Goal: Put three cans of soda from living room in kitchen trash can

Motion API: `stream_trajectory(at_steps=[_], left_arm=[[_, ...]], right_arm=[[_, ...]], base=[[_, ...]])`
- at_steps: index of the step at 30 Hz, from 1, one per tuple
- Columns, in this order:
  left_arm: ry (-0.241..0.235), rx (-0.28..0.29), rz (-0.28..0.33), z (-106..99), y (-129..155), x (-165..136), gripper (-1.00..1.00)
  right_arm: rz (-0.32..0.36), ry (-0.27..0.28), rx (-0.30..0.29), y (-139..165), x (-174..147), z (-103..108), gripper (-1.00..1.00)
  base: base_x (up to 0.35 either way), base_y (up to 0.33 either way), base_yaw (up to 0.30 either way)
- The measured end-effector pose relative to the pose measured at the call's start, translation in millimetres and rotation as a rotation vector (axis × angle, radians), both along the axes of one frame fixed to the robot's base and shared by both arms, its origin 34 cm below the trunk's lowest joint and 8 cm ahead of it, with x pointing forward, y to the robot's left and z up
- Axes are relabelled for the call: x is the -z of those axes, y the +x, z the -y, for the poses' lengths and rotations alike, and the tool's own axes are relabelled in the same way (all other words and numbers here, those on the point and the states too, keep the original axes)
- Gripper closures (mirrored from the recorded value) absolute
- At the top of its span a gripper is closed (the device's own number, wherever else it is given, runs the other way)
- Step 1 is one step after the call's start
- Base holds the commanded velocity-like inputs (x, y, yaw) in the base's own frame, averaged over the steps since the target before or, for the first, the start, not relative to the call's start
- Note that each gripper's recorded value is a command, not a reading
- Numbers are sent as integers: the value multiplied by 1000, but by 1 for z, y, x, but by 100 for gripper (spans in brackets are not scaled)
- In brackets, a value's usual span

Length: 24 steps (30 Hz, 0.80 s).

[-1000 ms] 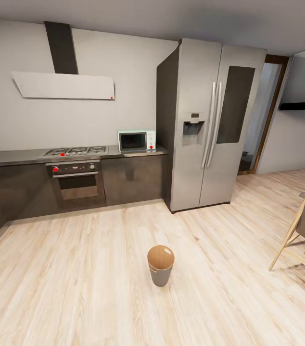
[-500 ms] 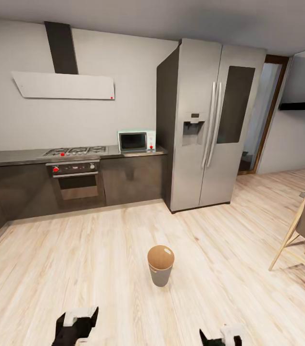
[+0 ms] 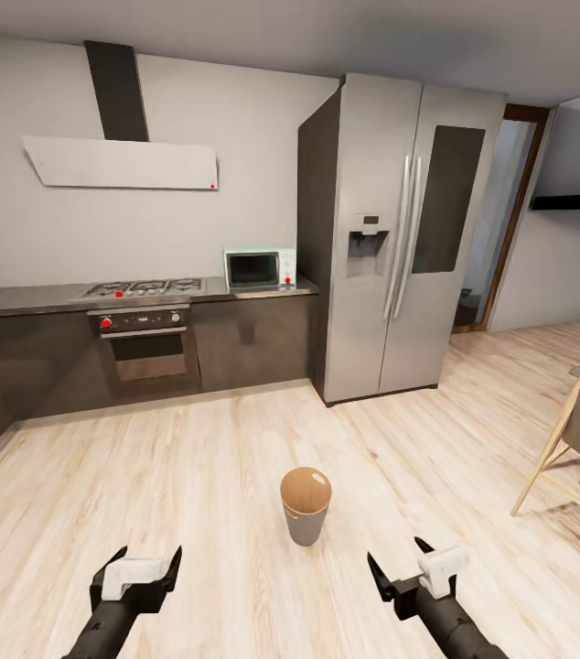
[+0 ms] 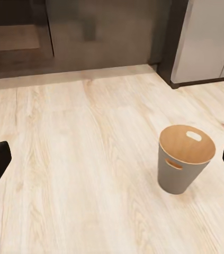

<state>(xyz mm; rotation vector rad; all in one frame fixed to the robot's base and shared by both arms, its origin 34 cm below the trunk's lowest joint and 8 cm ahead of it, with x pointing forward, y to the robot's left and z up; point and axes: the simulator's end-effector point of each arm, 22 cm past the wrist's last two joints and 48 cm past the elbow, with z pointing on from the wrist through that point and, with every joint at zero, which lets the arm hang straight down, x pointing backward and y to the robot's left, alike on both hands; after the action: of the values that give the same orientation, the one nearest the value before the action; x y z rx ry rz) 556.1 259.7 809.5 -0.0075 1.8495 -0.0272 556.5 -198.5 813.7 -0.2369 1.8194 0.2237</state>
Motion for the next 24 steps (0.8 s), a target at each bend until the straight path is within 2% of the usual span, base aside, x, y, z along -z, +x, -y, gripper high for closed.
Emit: stream_trajectory(at_steps=[4,9,18,24], left_arm=[[-2,37,29,5,-5,3,-100],[-2,68,8,8,-18,33,-100],[4,80,-14,8,-28,55,-100],[1,77,-85,6,-42,89,-100]], right_arm=[[45,3,2,-4,-3,1,-100],[28,2,12,-19,24,5,-100],[-5,0,20,-31,49,8,-100],[-11,1,22,-33,53,9,-100]], base=[[0,0,0],[0,0,0],[0,0,0],[0,0,0]])
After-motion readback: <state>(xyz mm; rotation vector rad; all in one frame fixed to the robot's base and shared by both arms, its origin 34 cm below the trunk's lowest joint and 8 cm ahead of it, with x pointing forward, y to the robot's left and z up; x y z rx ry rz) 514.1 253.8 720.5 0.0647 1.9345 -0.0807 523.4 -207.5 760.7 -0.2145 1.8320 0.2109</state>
